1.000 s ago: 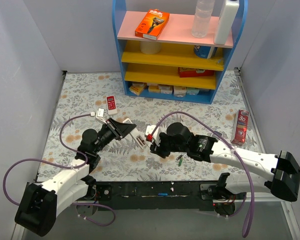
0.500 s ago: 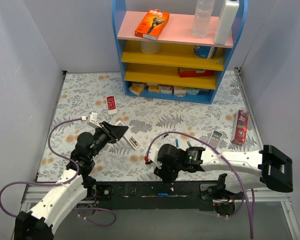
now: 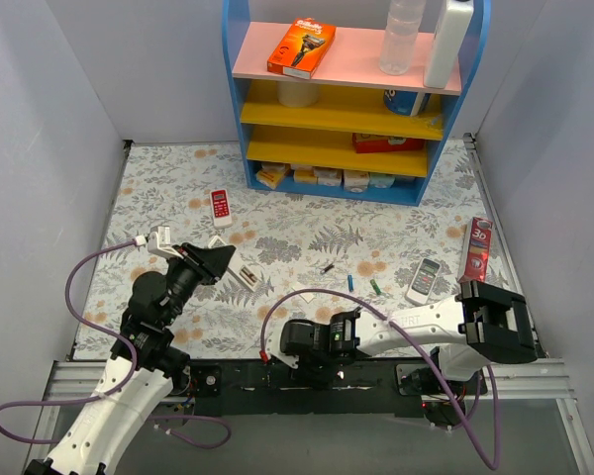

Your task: Load the batteries into the remote control

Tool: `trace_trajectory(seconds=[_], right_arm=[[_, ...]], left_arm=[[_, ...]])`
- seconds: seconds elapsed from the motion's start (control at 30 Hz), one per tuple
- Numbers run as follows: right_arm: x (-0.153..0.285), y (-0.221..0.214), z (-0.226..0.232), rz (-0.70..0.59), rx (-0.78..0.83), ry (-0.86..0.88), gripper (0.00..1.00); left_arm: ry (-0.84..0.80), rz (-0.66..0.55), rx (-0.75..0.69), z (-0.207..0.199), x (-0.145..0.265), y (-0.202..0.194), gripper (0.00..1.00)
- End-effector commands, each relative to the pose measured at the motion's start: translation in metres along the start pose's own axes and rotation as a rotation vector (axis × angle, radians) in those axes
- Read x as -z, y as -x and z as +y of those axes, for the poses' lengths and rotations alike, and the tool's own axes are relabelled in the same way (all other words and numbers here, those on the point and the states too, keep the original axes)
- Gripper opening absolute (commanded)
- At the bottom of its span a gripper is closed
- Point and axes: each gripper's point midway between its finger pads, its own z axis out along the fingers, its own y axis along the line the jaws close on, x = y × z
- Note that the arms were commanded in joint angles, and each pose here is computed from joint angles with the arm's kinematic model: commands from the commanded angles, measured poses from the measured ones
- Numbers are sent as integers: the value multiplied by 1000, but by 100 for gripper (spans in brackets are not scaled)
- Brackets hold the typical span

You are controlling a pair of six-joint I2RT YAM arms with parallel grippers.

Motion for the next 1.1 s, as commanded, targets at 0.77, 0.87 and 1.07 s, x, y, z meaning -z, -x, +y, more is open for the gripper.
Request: trace_trajectory(seconds=[0.77,0.87,1.07], right_arm=[[-5,-4,-21,103,-27,-194,30],[-4,-4,-22,104,-32,-198,30],[-5,-8,-27,125,-49,-218,29]], left_arm=[[28,-7,-27,2,1,5,0],[21,-4,-21,0,0,4,0],[16,-4,-18,-1,0,5,0]])
